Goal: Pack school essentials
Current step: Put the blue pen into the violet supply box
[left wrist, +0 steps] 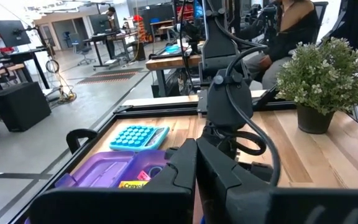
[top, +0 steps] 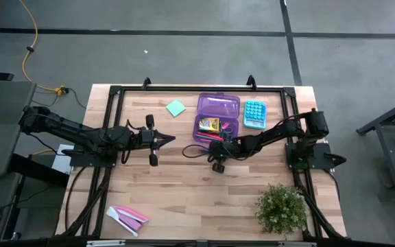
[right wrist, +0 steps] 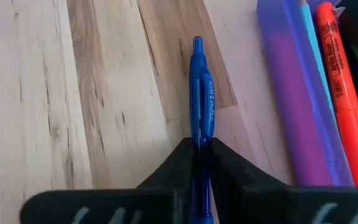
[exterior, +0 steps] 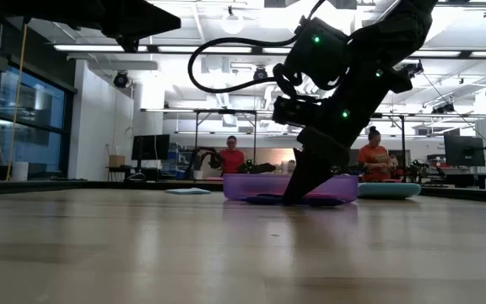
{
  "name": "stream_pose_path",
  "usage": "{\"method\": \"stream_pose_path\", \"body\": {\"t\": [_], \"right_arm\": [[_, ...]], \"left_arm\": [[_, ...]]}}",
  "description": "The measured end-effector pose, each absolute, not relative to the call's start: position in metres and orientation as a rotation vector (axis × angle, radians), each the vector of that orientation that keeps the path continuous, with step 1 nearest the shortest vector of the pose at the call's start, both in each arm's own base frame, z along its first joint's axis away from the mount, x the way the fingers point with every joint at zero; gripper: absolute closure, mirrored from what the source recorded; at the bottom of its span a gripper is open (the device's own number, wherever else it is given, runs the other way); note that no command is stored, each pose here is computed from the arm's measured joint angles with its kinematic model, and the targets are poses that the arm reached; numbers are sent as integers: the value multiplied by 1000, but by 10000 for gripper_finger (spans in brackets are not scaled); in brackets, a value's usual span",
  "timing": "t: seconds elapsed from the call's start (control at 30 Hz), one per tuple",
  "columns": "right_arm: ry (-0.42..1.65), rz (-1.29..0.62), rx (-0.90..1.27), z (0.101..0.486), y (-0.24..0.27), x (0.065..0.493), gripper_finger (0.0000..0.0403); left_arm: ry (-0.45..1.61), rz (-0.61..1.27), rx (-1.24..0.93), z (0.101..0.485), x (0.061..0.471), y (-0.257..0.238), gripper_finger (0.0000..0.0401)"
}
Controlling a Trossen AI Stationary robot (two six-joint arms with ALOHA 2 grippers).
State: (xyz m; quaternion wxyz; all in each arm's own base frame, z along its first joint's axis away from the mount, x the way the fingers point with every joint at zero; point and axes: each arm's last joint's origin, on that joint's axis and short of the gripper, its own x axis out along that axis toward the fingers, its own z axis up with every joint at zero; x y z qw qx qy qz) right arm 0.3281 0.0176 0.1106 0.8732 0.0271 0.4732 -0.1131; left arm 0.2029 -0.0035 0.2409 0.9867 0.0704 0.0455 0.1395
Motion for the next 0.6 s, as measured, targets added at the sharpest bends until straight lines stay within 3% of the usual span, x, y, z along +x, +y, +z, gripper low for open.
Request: {"method": "stream_pose_path", "body": {"t": [0.2, 0.33, 0.6], "right_arm": [[1007, -273, -35, 126, 27, 315, 396], [903, -309, -26, 136, 35, 303, 399], [372, -201, 121, 142, 49, 276, 401]], "left_arm": [[95, 279, 150, 241, 203, -4, 401], [96, 268, 151, 241, 202, -6, 401], [47, 237, 138, 249, 196, -12, 401]]}}
